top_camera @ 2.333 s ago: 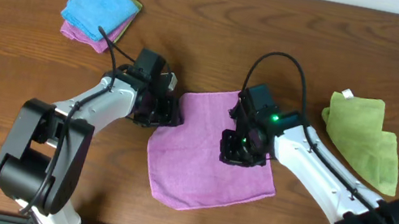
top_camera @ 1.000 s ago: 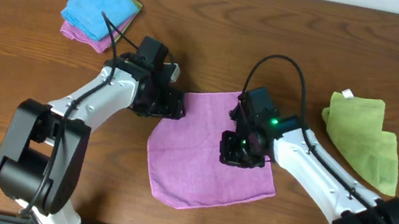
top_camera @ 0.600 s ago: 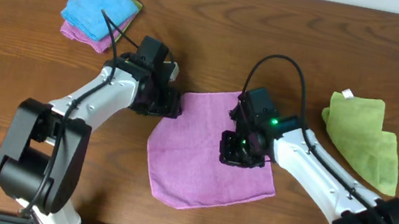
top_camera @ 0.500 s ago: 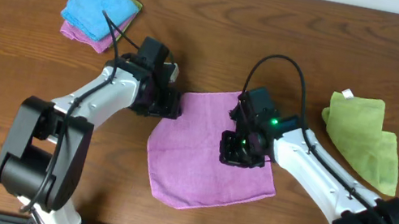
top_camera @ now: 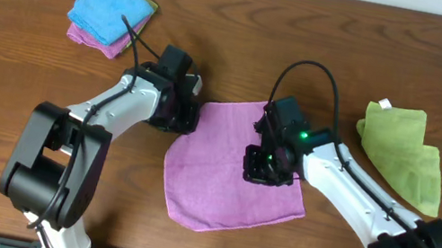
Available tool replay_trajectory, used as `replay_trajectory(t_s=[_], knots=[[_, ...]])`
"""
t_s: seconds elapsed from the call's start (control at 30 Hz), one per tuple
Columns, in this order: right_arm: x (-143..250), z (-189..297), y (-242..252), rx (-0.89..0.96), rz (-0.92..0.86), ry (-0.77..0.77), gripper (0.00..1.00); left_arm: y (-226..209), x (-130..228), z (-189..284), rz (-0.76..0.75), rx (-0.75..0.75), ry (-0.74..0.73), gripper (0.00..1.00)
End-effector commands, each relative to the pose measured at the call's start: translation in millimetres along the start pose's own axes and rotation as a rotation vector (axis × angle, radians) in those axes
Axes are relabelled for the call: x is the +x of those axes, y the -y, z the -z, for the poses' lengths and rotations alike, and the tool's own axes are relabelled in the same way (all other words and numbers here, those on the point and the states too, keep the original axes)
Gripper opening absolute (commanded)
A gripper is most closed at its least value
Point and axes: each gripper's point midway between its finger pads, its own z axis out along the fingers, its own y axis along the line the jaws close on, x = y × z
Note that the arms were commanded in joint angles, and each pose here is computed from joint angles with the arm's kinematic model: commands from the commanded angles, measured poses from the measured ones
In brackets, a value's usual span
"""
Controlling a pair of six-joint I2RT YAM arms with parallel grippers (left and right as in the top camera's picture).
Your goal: Fold the cloth
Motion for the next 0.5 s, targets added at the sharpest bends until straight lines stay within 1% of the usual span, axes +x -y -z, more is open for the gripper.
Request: replay_trajectory(t_s=[0.0,0.13,0.23,0.37,0.47], knots=[[11.2,-11.7,6.3,0.006,-0.042,-0.03,0.06,5.0,-2.1,-1.9,-0.016,0.02,-0.005,0.06],[18.5,-28.6,17.3,0.0,-0.089,-0.017,0.04,8.7,-4.9,5.7,-0.019,0.02,-0.001,0.06],[20.3,-38.6,22.6,-0.013,-0.106,0.005,0.03,16.2,-13.3,17.8,-0.038,0.026,0.015,0.06],[19.9,-46.4,25.7,-0.03,-0.134,0.033,0.03,37.7,-25.6,34.1,-0.067,0.074,0.031,0.06],[16.1,-47.2,24.1,-0.042,-0.132,0.051,0.02,59.3,-24.6,34.5,-0.105,0.126,0.027,0.06]])
